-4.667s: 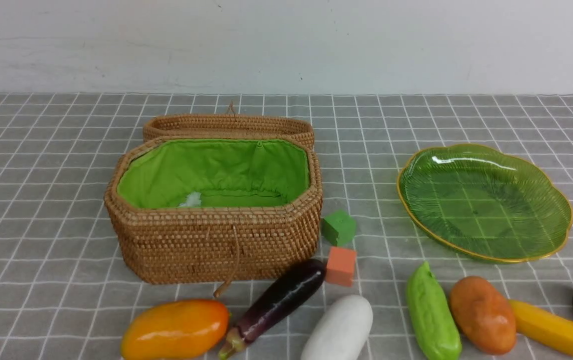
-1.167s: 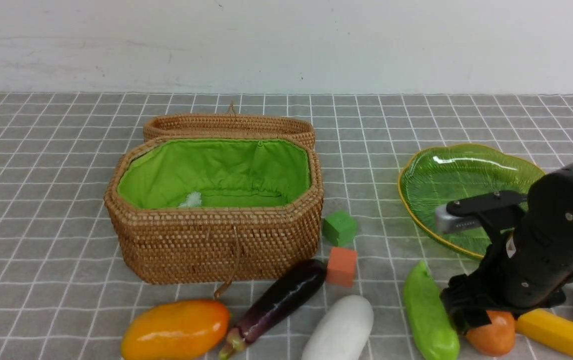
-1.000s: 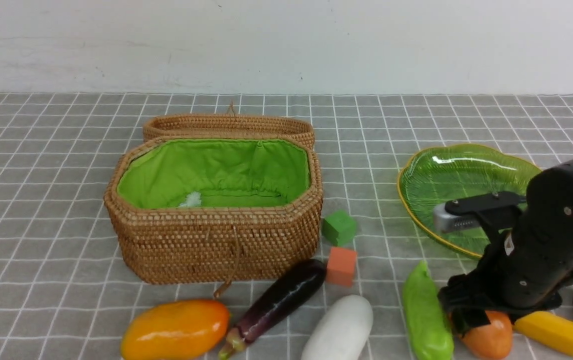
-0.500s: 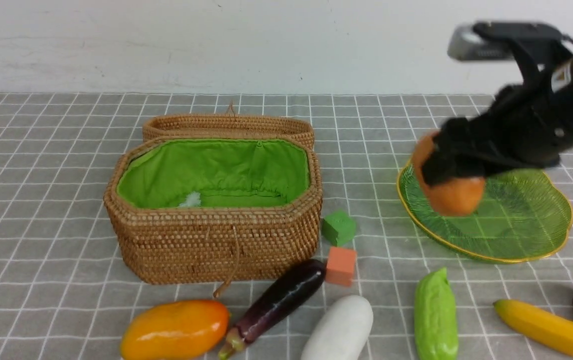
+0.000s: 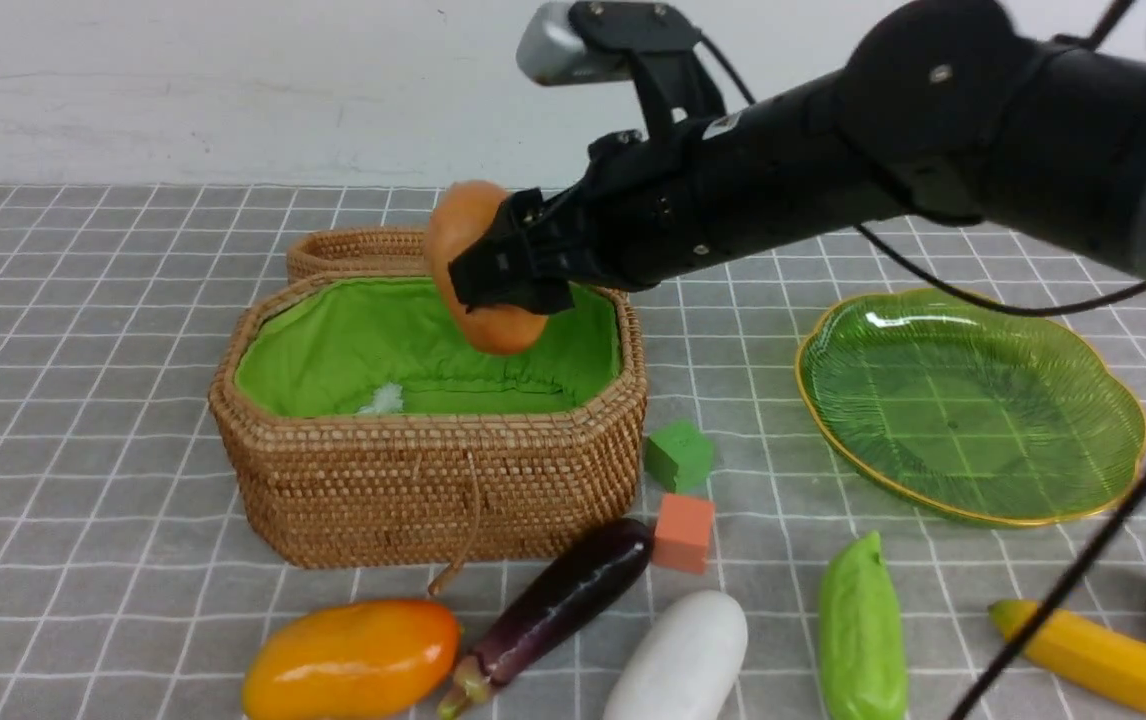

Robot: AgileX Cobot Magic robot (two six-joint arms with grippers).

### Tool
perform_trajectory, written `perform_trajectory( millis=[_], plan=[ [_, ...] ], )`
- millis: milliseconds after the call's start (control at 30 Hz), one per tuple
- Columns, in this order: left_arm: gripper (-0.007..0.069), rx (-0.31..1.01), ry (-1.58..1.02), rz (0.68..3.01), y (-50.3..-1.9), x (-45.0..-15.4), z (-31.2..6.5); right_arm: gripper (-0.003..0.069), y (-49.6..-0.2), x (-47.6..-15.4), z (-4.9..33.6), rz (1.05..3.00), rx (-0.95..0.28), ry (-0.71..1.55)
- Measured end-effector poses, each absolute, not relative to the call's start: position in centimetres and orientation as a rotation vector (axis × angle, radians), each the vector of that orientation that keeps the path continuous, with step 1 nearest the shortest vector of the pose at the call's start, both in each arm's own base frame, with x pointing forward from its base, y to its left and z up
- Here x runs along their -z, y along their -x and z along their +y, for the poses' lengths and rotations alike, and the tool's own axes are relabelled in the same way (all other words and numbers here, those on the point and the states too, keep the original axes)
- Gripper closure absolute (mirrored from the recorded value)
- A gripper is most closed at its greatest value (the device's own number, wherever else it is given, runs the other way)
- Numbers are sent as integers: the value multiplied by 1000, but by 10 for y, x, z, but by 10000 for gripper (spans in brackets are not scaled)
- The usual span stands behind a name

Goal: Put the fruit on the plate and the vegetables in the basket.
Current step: Use the right arm to grab a potato and put it into the left basket, then take a chayote with your right arm and place it on the basket on the left.

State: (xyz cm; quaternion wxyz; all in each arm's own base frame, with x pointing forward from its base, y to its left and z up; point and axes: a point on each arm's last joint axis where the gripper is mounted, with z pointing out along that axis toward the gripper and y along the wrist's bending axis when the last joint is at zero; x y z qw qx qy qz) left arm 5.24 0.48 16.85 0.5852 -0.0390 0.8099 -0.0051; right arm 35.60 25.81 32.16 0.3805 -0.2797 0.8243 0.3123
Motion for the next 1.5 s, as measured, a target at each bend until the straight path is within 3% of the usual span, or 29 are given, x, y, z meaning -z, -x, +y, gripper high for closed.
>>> perform_trajectory(
  millis=[100,200,300,467,700,867,1000,1200,1367,1433,1500],
  plan=[
    [386,12,91,1889,-52,-169,5,113,-366,-310,262,2146,-758,713],
    [386,12,91,1889,-52,-169,5,22,-367,-309,259,2182,-730,718],
    [386,12,91,1889,-52,-169,5,-17,-366,-314,251,2215,-710,710],
    [386,12,91,1889,-52,-169,5,-6,-360,-327,228,2301,-646,699],
    [386,12,91,1889,-52,-169,5,45,-322,-355,176,2546,-463,584],
    [386,12,91,1889,-52,-169,5,69,-300,-319,156,2713,-381,357],
    [386,12,91,1889,-52,-169,5,74,-283,-252,137,2876,-321,101],
    [386,12,91,1889,-52,-169,5,80,-272,-198,133,2884,-339,-7],
    [386,12,91,1889,-52,-169,5,150,-271,-169,132,2921,-317,-18],
    [386,11,91,1889,-52,-169,5,216,-271,-168,131,2925,-315,2],
    [386,11,91,1889,-52,-169,5,214,-270,-172,130,2914,-320,9]
  ],
)
